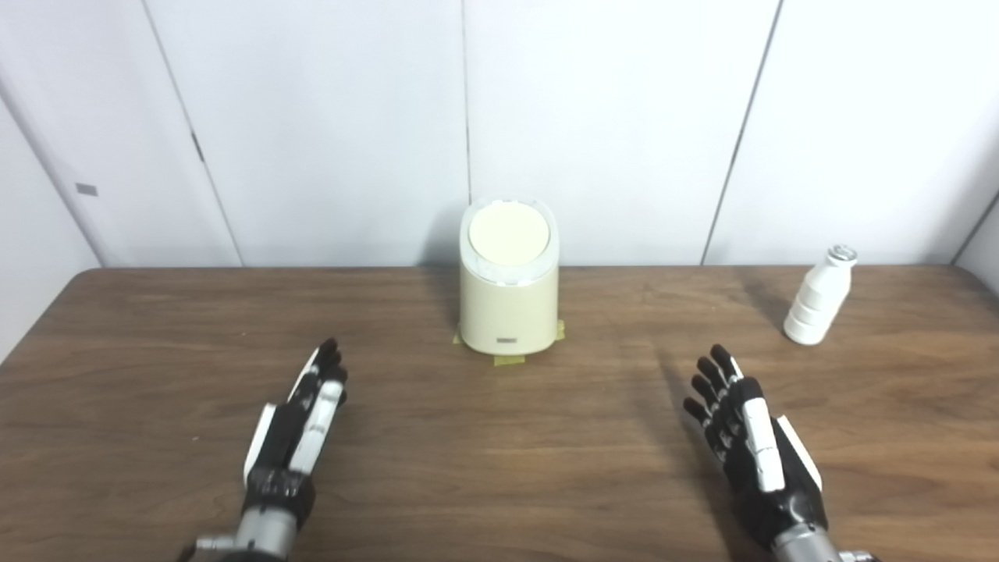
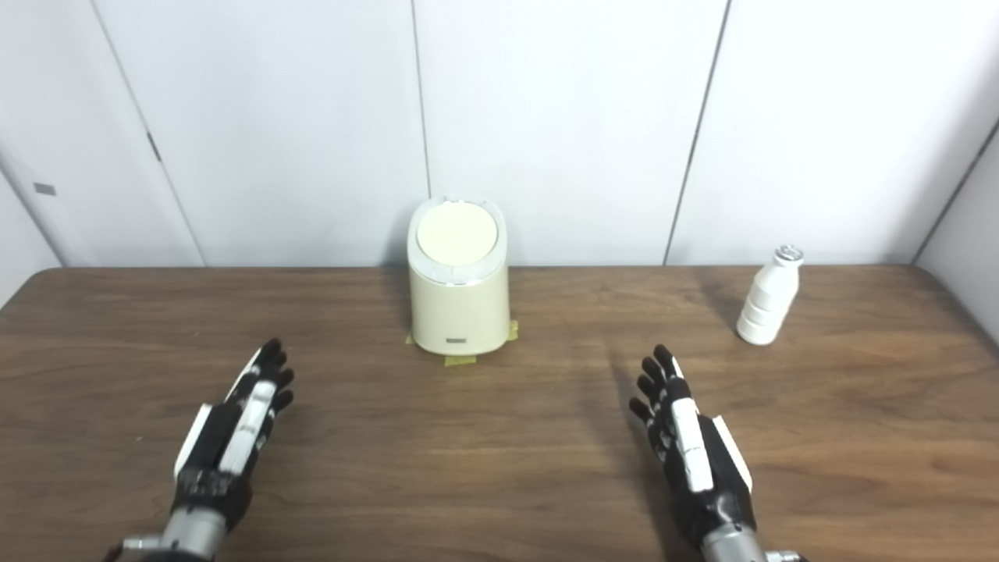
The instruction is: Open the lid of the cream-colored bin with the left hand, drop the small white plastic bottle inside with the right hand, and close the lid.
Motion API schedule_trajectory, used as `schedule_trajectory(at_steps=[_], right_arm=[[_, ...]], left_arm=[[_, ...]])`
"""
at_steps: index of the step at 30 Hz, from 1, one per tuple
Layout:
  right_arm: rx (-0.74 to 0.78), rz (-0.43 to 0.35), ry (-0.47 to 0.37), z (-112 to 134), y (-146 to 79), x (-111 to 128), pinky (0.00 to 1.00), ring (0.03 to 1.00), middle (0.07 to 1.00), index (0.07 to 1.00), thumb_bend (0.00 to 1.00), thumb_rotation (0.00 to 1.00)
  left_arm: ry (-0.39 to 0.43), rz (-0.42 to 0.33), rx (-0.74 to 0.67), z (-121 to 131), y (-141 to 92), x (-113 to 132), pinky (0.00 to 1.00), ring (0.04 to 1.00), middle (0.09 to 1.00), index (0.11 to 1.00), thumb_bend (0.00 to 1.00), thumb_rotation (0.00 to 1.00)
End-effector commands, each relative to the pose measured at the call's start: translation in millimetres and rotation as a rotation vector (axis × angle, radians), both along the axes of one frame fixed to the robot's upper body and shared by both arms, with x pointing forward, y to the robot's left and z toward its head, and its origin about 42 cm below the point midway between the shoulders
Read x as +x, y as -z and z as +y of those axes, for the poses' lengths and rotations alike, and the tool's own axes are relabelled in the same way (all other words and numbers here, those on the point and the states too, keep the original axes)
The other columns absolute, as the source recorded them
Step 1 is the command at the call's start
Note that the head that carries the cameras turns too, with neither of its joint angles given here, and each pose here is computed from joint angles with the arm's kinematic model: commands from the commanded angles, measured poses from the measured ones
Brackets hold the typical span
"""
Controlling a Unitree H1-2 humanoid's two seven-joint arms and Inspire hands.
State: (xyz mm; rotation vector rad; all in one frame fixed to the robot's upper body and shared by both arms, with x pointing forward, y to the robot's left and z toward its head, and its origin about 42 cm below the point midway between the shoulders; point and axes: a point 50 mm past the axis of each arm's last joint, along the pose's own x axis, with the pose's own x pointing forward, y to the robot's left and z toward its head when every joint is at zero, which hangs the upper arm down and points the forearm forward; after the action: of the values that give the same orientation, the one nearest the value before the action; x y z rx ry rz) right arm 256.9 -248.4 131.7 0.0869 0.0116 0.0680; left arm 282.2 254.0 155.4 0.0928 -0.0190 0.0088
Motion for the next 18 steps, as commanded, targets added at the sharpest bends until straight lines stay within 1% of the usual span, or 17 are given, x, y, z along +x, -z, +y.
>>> schedule_trajectory(at_steps=[1,5,8,12,13,14,16,18], right_arm=[[-0.008,-0.069,-0.014,1.5,-16.3,2.5,0.95,0.978,0.983,1.0,0.53,0.96],[-0.012,-0.065,-0.014,3.0,-14.7,2.4,0.96,0.974,0.976,1.0,0.52,0.95],[-0.009,-0.067,-0.013,3.2,-12.8,2.4,0.95,0.972,0.975,1.0,0.52,0.93],[-0.011,-0.063,-0.008,2.4,-11.0,2.8,0.94,0.964,0.968,1.0,0.53,0.91],[-0.01,-0.061,-0.007,2.2,-10.6,2.9,0.94,0.961,0.966,1.0,0.52,0.91],[-0.011,-0.058,-0.004,2.0,-9.8,3.2,0.94,0.96,0.965,1.0,0.52,0.9],[-0.021,-0.053,0.0,1.9,-8.4,3.5,0.94,0.96,0.967,1.0,0.5,0.9],[-0.027,-0.049,0.001,1.9,-6.8,3.2,0.94,0.961,0.969,1.0,0.5,0.9]], left_arm=[[0.009,-0.111,0.067,-3.1,-38.2,19.0,0.93,0.95,0.977,1.0,0.61,0.76],[0.011,-0.146,0.106,-7.3,-65.9,37.0,0.89,0.911,0.96,1.0,0.65,0.71],[0.02,-0.173,0.084,-10.8,-84.3,49.2,0.91,0.92,0.957,1.0,0.68,0.61],[0.016,-0.212,0.149,-13.2,-107.1,64.7,0.84,0.9,0.936,0.972,0.71,0.55],[0.017,-0.216,0.154,-14.0,-110.9,67.1,0.84,0.904,0.937,0.967,0.71,0.54],[0.025,-0.222,0.177,-15.3,-116.8,70.9,0.84,0.906,0.938,0.965,0.71,0.53],[0.035,-0.229,0.211,-17.4,-124.3,77.8,0.84,0.918,0.942,0.967,0.72,0.57],[0.04,-0.236,0.241,-19.8,-129.5,83.3,0.84,0.921,0.943,0.969,0.71,0.57]])
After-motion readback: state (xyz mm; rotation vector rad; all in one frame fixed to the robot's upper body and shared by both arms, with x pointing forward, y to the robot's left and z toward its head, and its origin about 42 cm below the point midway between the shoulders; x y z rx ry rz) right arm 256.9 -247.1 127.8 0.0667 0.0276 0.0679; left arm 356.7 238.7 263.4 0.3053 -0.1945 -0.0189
